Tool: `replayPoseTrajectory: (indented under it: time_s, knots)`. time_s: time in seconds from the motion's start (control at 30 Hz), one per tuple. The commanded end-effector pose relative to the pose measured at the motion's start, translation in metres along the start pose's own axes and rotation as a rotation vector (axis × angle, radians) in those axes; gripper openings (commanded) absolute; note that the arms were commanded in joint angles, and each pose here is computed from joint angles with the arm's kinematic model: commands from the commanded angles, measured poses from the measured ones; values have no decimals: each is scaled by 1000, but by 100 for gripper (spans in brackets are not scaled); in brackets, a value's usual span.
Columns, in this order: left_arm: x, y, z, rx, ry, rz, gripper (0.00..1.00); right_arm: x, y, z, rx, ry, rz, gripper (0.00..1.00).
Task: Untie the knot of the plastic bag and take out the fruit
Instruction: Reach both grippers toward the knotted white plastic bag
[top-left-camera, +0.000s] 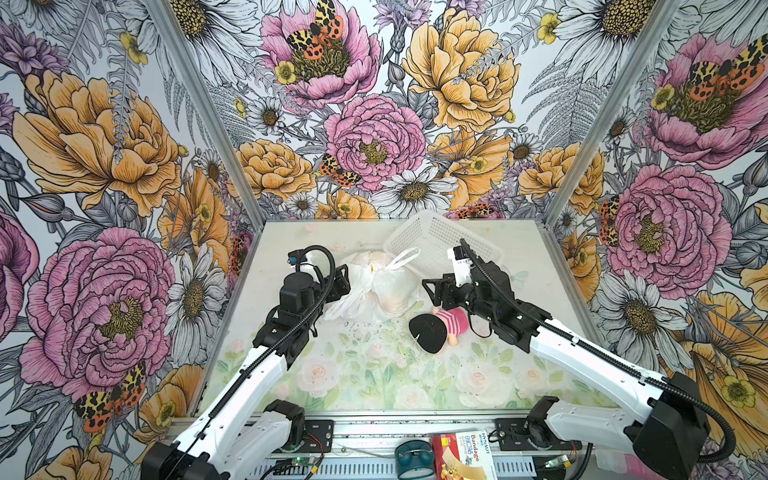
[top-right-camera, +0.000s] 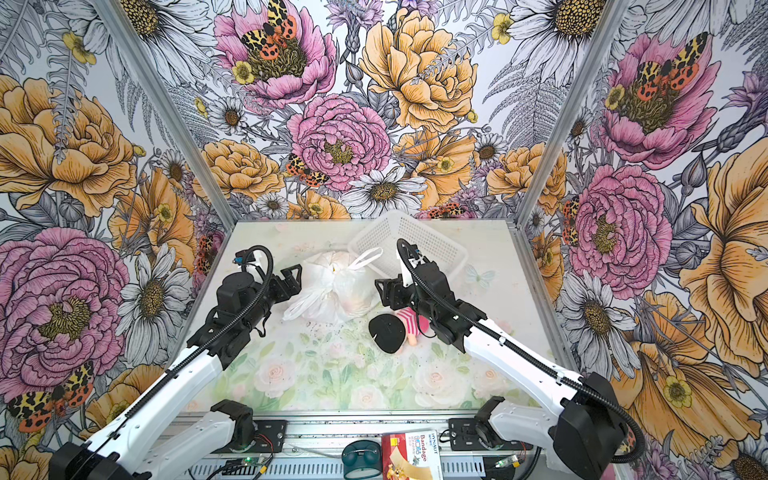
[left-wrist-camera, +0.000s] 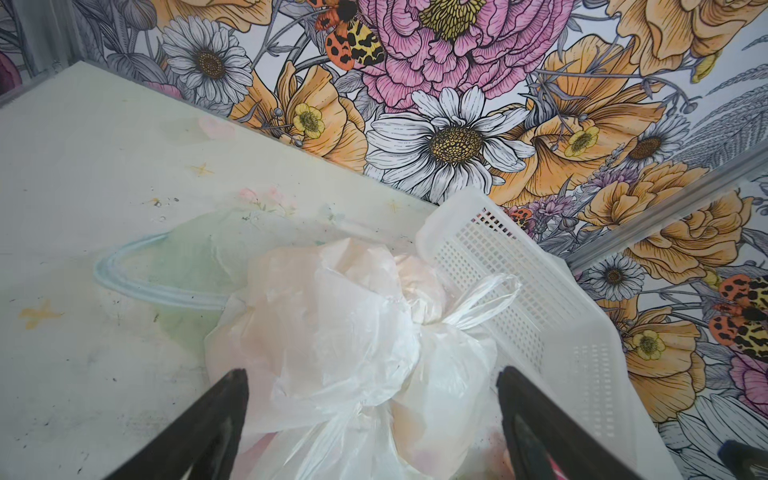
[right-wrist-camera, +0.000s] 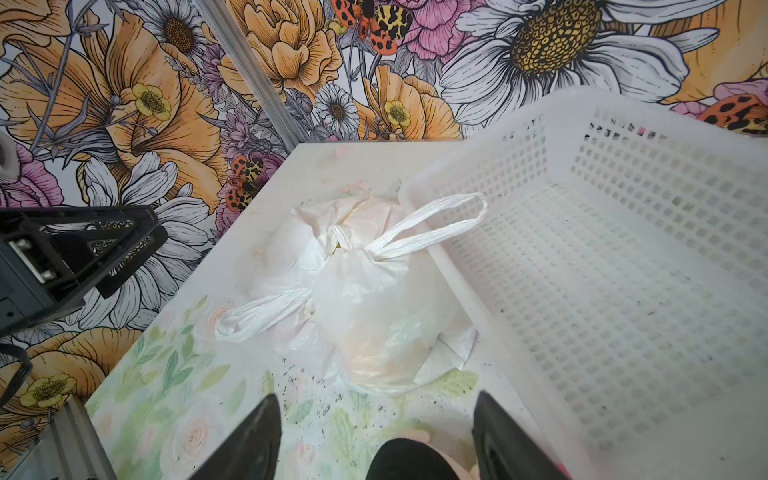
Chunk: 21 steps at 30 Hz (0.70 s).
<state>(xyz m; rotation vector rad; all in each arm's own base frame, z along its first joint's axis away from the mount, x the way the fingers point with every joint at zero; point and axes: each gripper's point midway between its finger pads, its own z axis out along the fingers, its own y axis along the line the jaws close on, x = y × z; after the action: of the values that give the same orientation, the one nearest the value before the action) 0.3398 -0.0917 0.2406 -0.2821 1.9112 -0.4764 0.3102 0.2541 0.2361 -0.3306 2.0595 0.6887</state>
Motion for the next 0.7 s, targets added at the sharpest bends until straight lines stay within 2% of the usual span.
replayPoseTrajectory:
  time_s: [0.0,0.13,0.23,0.37,0.43,0.6,0.67]
  knots:
    - [7,-7,12,12,56,34,91,1,14,15,-35,48,-38,73]
    - [19,-13,25,8,115,73,90,15,23,37,-34,126,-78,73]
    - [28,-18,35,4,159,103,91,21,31,52,-31,155,-111,77]
    - [37,-18,46,-29,215,125,92,33,23,88,41,198,-143,81]
    - [40,-16,48,-40,222,130,93,37,15,105,87,212,-152,81]
    - [43,-15,52,-48,234,137,97,54,11,135,105,261,-159,81]
    - [45,-15,53,-47,241,130,97,56,11,141,106,268,-161,76]
